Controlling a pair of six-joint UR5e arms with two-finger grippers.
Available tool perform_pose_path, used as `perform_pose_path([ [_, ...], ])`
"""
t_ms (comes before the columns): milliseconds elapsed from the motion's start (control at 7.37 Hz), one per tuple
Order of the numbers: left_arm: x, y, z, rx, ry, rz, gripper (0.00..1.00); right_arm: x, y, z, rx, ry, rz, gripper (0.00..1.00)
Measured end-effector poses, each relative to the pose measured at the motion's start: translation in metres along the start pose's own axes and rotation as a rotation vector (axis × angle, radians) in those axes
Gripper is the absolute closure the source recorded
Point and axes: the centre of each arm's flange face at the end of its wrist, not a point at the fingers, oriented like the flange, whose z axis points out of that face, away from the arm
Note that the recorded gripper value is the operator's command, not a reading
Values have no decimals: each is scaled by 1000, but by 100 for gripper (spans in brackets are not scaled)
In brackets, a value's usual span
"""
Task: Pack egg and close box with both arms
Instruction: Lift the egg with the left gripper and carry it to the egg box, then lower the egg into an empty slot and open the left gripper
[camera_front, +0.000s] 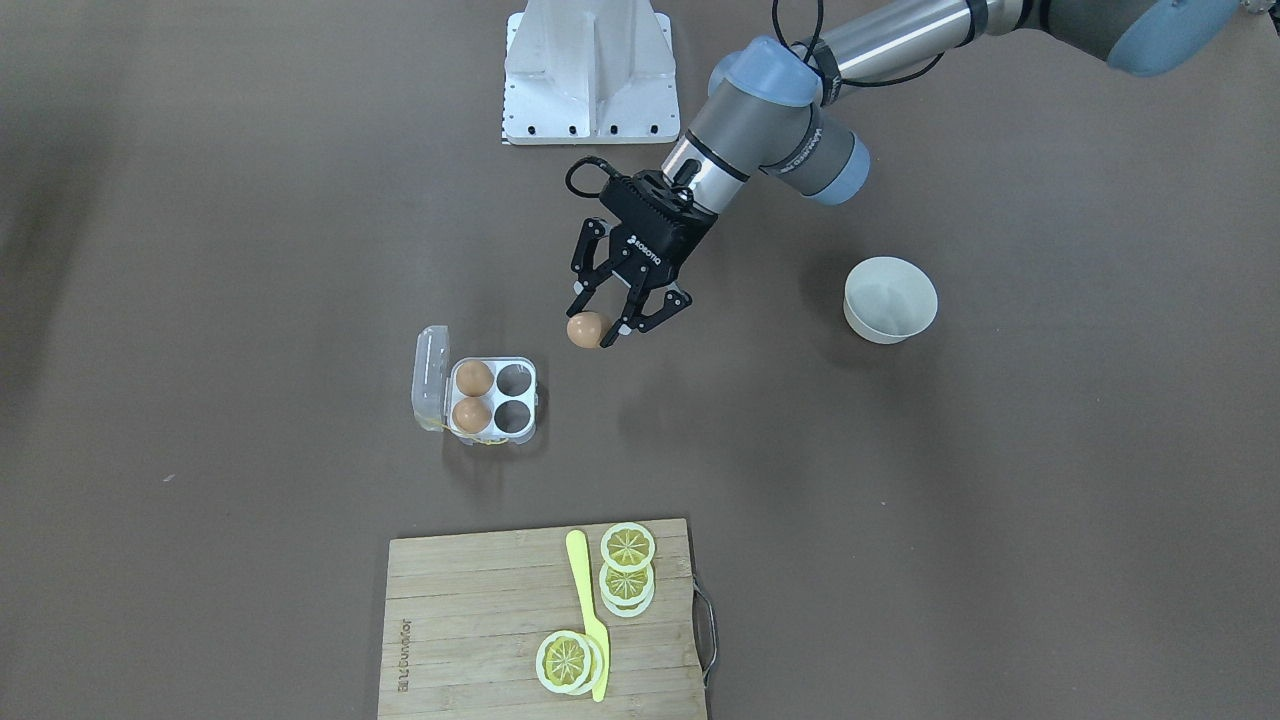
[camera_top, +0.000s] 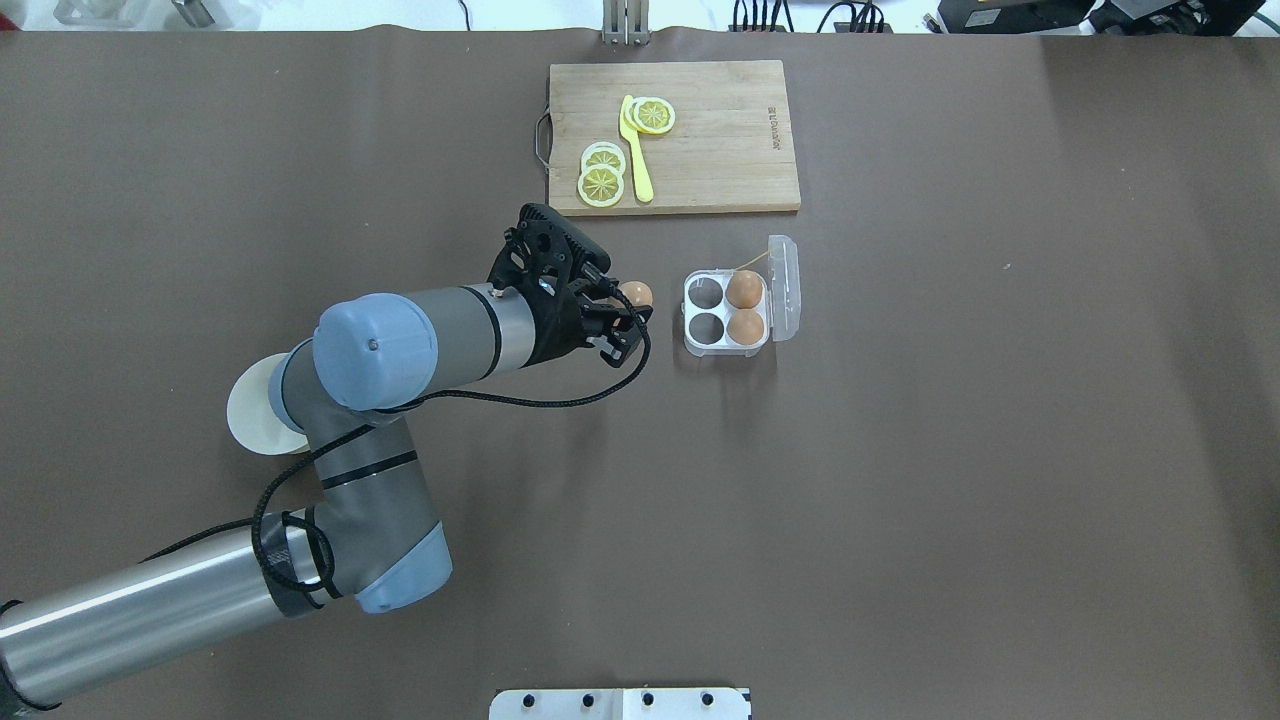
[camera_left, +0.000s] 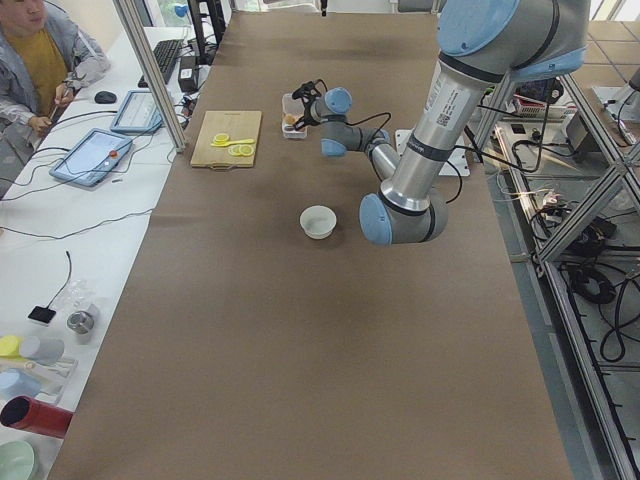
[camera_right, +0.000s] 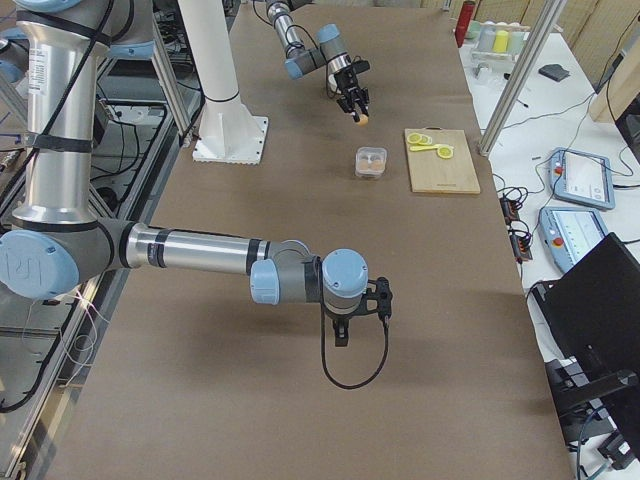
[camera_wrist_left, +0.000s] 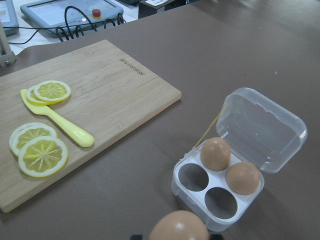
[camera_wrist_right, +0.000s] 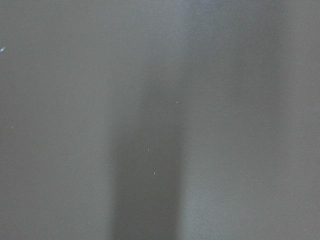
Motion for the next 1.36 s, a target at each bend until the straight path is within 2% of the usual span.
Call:
perform_pose_path([
  [407,42,29,53,99,-27,-5,100,2,-2,2,-4,-9,4,0],
  [1357,62,19,89,154,-12,-4,98,2,-8,3,-2,-10,2,0],
])
